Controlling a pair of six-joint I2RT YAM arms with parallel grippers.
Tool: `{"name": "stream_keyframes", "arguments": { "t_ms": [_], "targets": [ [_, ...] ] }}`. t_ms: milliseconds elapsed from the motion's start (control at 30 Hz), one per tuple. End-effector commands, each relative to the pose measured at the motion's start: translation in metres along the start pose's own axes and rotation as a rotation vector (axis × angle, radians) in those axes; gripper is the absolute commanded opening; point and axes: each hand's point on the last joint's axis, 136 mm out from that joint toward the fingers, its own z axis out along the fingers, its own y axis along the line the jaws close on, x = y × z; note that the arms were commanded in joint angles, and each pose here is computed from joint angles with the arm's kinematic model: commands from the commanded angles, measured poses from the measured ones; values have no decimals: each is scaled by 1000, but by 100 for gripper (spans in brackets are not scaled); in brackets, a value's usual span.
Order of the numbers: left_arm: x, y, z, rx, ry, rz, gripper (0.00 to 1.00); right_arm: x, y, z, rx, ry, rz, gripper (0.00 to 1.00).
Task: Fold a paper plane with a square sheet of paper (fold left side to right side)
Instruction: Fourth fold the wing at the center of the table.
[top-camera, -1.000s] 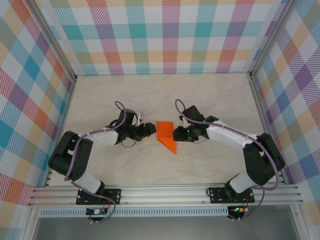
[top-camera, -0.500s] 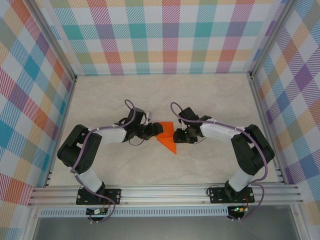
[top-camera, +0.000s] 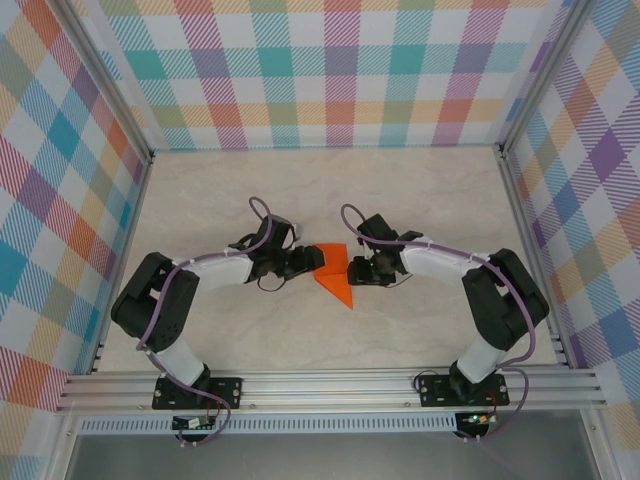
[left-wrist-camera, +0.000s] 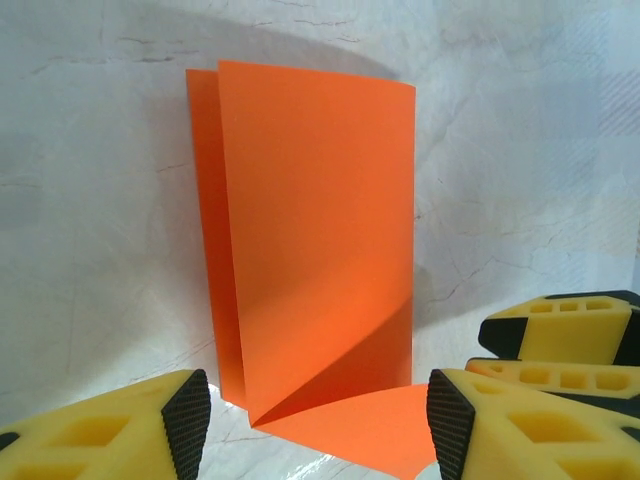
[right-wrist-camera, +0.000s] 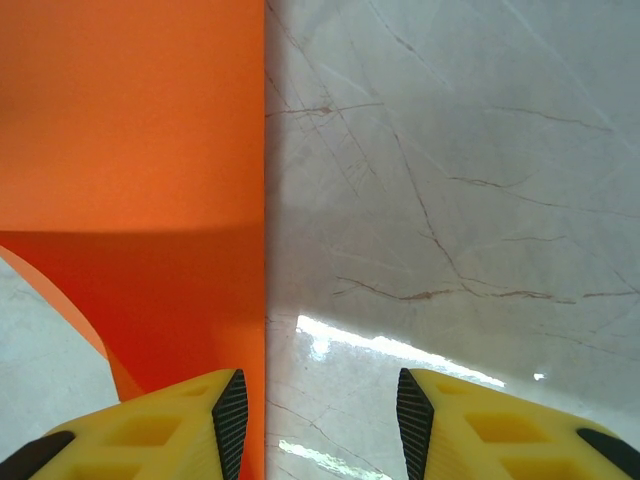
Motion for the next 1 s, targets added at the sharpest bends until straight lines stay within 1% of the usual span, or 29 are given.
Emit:
{"name": "stream_keyframes", "arguments": {
  "t_ms": [0,100,300,367,467,533,633,700,800,967],
  "targets": [
    [3,-5,5,7,27,21,59,-8,3,-5,-3,-17,0,46],
    [4,-11,12,48,41,12,55,-7,3,-6,-5,-19,-1,45],
    [3,-10,19,39,56,18,53,-8,3,-11,-6,-32,0,45],
    [4,-10,21,45,62,15,51,-9,3,-15,-8,-44,-1,45],
    [4,-12,23,53,68,14,43,-11,3,-23,-11,-82,-6,46],
    [4,-12,23,53,68,15,35,-12,1,-32,-6,-119,-13,47],
    [4,-14,22,54,66,17,27,-11,3,-44,-31,-162,-41,49],
    [3,-14,22,55,65,17,24,-8,15,-52,-78,-184,-89,50],
    [3,-15,21,55,62,18,22,2,38,-56,-146,-188,-173,50],
    [2,-19,18,61,62,19,21,16,63,-42,-137,-174,-275,51]
  ]
}}
